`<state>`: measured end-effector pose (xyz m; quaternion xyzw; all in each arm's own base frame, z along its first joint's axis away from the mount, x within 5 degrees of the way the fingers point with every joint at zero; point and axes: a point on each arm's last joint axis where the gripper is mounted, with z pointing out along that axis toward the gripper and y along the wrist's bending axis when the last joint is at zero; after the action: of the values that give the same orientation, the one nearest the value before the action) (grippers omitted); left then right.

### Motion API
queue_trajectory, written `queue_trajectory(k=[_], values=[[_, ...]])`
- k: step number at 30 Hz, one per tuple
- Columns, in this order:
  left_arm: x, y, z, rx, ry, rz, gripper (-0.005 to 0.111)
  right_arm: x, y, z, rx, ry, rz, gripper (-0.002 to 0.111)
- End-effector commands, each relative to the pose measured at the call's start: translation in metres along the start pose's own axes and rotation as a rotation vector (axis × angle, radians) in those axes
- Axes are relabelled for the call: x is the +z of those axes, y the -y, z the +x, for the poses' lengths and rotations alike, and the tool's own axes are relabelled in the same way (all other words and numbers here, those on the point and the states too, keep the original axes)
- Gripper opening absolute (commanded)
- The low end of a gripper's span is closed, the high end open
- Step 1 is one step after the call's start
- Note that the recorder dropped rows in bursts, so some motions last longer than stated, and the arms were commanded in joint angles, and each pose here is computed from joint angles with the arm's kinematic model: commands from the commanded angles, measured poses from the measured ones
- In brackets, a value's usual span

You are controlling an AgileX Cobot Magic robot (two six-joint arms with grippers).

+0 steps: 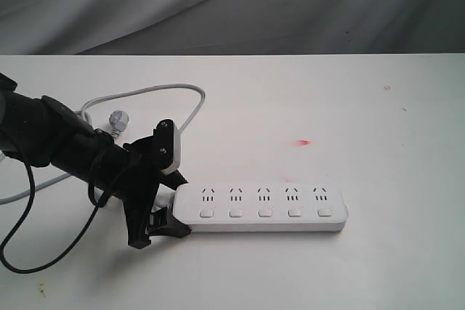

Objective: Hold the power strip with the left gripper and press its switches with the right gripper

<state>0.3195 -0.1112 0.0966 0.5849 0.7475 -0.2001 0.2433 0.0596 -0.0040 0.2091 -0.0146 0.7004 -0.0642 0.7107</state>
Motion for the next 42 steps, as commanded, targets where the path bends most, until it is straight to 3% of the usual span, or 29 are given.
queue_trajectory(k=[1,10,15,19,21,24,29,33,42], values=[[0.001,0.000,-0.002,-0.001,0.007,-0.005,0.044,0.000,0.001,0.001,-0.010,0.002,0.010,0.000],[0.001,0.000,-0.002,-0.001,0.007,-0.005,0.044,0.000,-0.001,0.004,0.073,-0.038,-0.005,0.000],[0.001,0.000,-0.002,-0.001,0.007,-0.005,0.044,0.001,0.001,-0.053,0.068,-0.208,-0.071,0.000],[0.001,0.000,-0.002,-0.001,0.007,-0.005,0.044,0.044,0.006,-0.119,0.080,-0.328,-0.106,0.000],[0.001,0.000,-0.002,-0.001,0.007,-0.005,0.044,0.064,0.005,-0.132,0.083,-0.352,-0.130,0.000],[0.001,0.000,-0.002,-0.001,0.007,-0.005,0.044,0.118,-0.028,-0.152,0.049,-0.431,-0.323,0.000],[0.001,0.000,-0.002,-0.001,0.007,-0.005,0.044,0.158,-0.084,-0.131,-0.004,-0.613,-0.525,0.000],[0.001,0.000,-0.002,-0.001,0.007,-0.005,0.044,0.176,-0.117,-0.108,-0.262,-0.755,-0.798,0.000],[0.001,0.000,-0.002,-0.001,0.007,-0.005,0.044,0.212,-0.147,-0.092,-0.404,-0.780,-1.033,0.000]])
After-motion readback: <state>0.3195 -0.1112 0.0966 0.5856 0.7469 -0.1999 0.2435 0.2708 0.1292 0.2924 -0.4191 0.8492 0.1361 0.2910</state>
